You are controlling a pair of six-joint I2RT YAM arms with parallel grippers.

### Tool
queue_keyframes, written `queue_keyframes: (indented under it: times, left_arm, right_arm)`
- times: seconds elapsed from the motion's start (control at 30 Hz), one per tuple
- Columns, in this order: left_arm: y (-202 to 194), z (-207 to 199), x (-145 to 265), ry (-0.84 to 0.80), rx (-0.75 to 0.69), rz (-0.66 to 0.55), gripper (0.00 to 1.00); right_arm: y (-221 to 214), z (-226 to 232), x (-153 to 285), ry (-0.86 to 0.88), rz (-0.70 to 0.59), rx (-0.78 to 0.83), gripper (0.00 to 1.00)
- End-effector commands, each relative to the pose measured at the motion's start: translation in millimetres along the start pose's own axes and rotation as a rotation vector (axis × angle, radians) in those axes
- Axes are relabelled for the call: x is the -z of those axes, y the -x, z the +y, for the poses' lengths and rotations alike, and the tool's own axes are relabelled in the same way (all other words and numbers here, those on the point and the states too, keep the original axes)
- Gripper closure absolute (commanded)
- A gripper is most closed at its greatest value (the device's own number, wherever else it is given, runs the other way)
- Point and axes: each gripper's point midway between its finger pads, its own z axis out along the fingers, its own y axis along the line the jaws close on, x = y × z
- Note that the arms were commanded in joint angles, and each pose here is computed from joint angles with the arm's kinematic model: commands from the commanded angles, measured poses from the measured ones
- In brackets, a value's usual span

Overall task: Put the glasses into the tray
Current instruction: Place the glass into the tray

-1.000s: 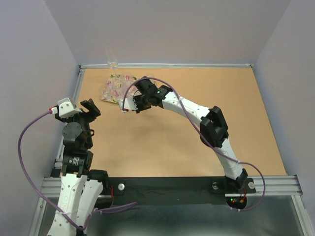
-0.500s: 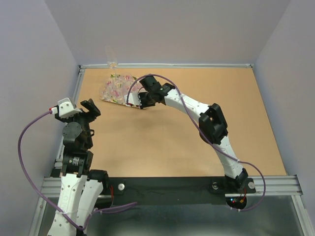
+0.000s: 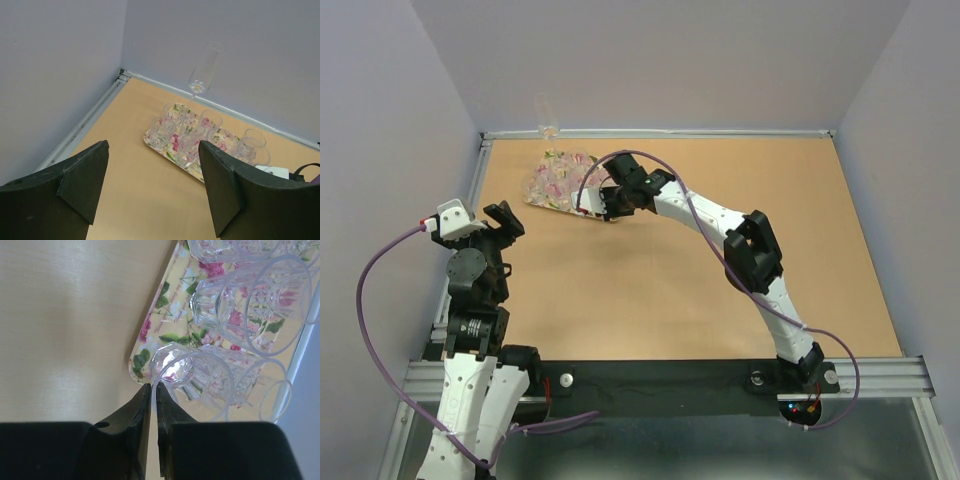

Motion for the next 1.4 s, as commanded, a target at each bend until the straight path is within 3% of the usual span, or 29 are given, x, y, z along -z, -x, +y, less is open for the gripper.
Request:
queue_keyframes:
  times: [0.0,0.57,0.83,1.0,1.27,1.33,1.37]
  left_arm:
    - [2,2,-1,0.006,0.005,-0.027,0.17]
    - [2,2,-1,0.006,0.004,-0.027,0.17]
    - [2,0,-1,-0.003,0.0,-0.026,0.17]
    - [0,-3,-1,-0.023,-0.008,-0.018,0.16]
    - [-3,-4,-3,-0.03,-0.02,-0.008,0.13]
    - [-4,-4,-3,-0.029,-0.025,-0.007,0.12]
    - [-4,-4,-3,-0.028,-0.025,-0.005,0.12]
  right_arm:
    - [16,-15,-1,-0.05,-0.055,0.005,0.85]
    - [24,-23,9,-0.074,-0.077,0.004,0.67]
    - [63,-48,70,-0.16,-0.171,-0.047,0.52]
    - [54,-52,103,-0.229,-0.111,-0.101,0.33]
    - [43,-49,146,-0.302,-0.061,-0.183,0.25]
    - [40,-53,163,-0.337,-0.056,-0.2,0.21]
    - [37,-51,165,-0.337,-0.054,-0.211,0.13]
